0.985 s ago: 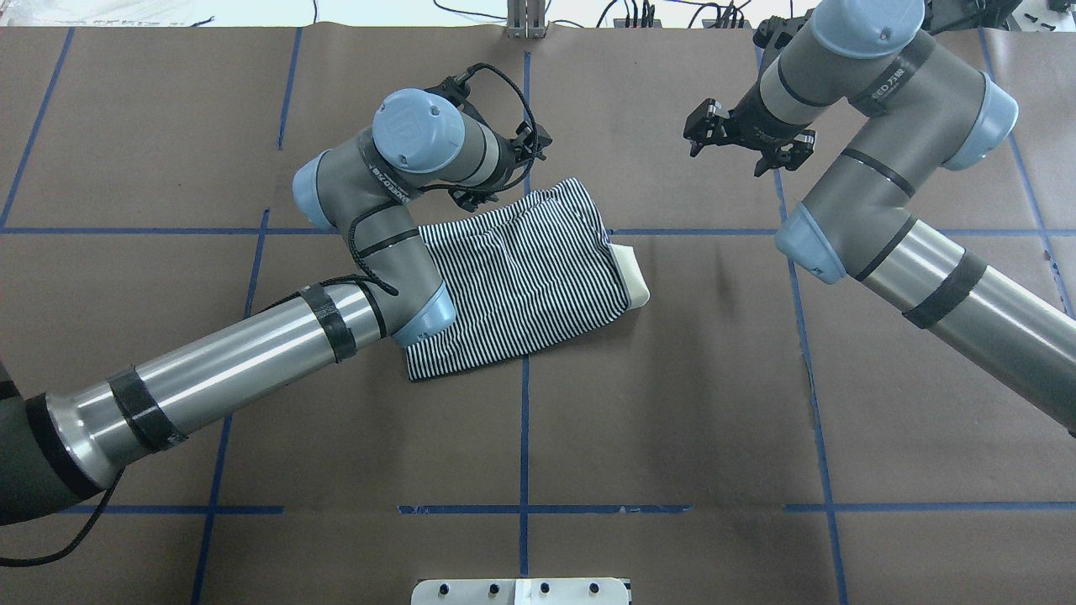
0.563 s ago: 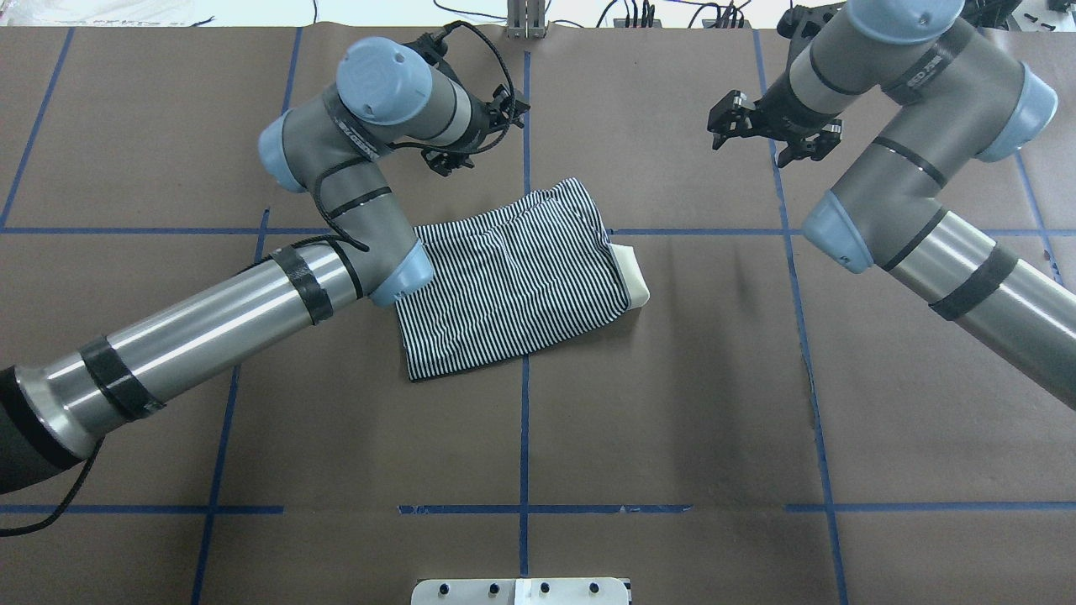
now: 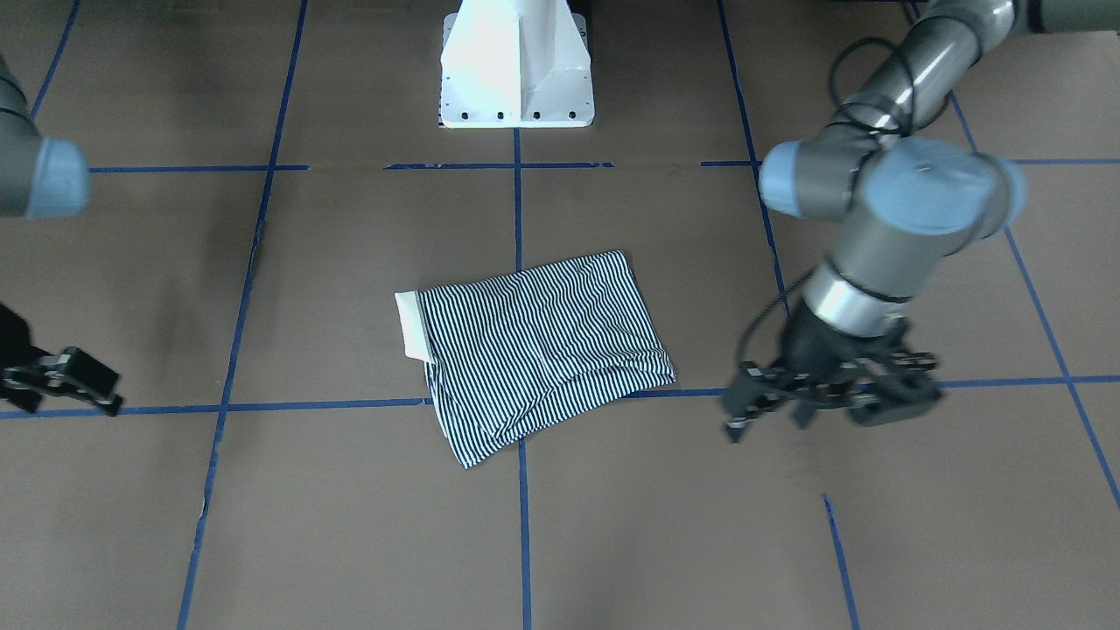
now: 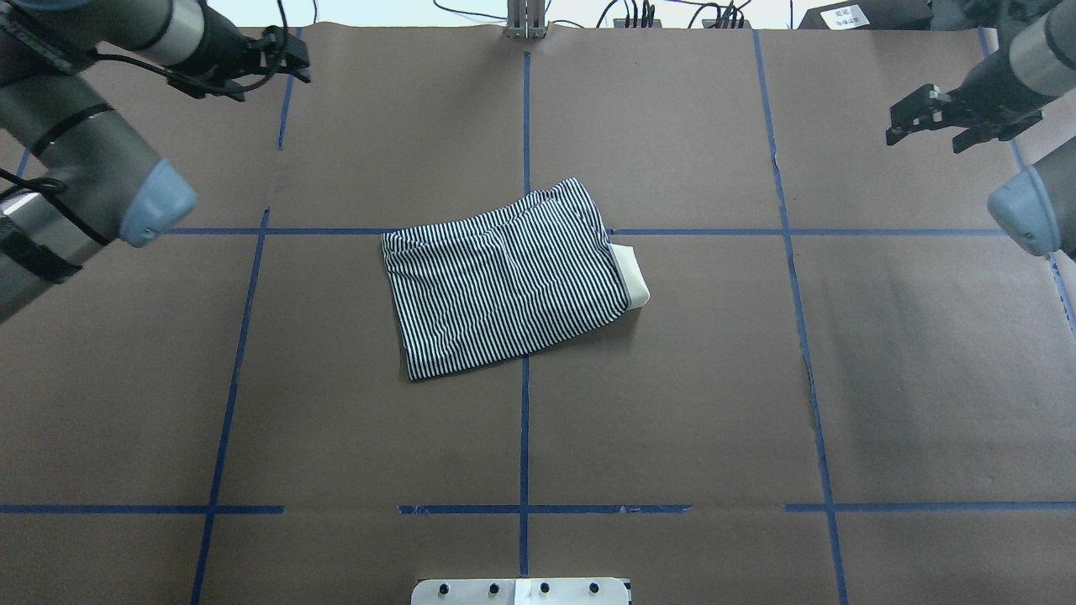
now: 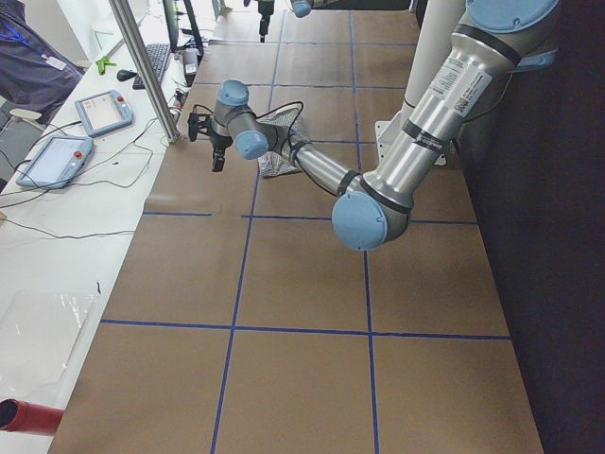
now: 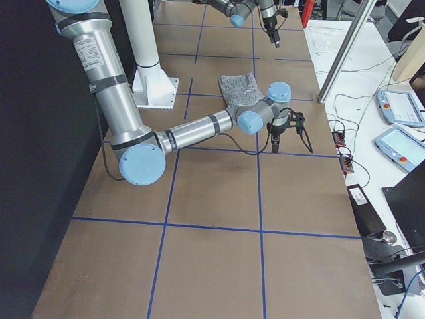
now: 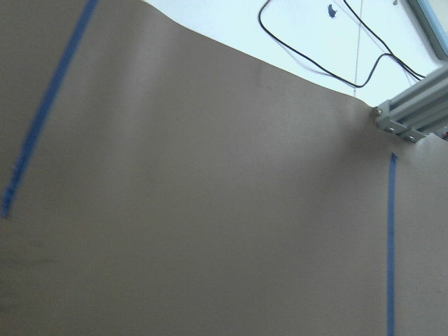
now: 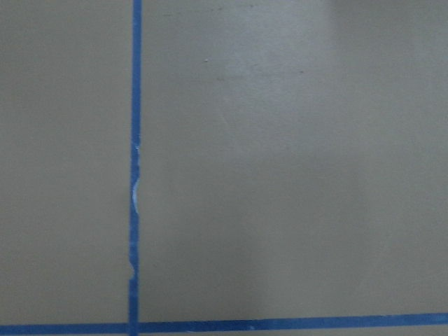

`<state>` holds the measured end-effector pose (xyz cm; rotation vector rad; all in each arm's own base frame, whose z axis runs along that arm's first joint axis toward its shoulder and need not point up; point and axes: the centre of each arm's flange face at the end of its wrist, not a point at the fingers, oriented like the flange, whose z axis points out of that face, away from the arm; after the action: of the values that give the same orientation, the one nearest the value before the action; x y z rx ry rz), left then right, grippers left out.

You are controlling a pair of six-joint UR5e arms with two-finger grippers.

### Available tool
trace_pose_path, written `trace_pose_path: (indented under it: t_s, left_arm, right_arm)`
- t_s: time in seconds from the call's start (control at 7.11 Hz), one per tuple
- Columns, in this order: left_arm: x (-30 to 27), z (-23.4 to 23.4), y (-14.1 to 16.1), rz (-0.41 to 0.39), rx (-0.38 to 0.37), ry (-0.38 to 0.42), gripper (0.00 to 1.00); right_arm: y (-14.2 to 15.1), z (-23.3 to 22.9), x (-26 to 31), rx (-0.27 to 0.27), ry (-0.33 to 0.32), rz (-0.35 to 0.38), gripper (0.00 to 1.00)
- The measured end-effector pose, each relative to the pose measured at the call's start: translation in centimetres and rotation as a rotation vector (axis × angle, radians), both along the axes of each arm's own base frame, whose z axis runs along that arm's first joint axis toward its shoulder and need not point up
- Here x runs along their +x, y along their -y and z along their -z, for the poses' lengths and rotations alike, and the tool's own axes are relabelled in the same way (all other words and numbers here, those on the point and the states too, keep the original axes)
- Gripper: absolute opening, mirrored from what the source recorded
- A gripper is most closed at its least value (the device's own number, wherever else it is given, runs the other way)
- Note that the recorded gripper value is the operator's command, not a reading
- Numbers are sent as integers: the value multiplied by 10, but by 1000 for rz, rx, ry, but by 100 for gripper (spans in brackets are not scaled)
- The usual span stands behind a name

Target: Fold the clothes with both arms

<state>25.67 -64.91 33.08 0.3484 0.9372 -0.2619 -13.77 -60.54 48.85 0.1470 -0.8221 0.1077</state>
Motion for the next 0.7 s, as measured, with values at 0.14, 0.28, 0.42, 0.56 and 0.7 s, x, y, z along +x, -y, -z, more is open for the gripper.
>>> trace_pose_path:
  t_s: [0.14, 0.28, 0.42, 0.56, 0.7]
  left_arm:
    - [-60, -40, 1, -54, 55, 88, 100]
    - [-112, -74, 2, -108, 91, 169, 100]
    - [-159, -101, 2, -166, 116, 250, 100]
    - [-203, -130, -4, -223, 138, 320, 100]
    - [-239, -159, -16, -277, 158, 361, 100]
  right_arm:
    - [-13, -39, 44, 18, -15, 37, 100]
    - [-29, -74, 81, 23, -15, 67, 100]
    - [-48, -108, 113, 24, -14, 91, 100]
    - [-67, -135, 141, 27, -20, 110, 100]
    - [-81, -149, 162, 22, -25, 112, 100]
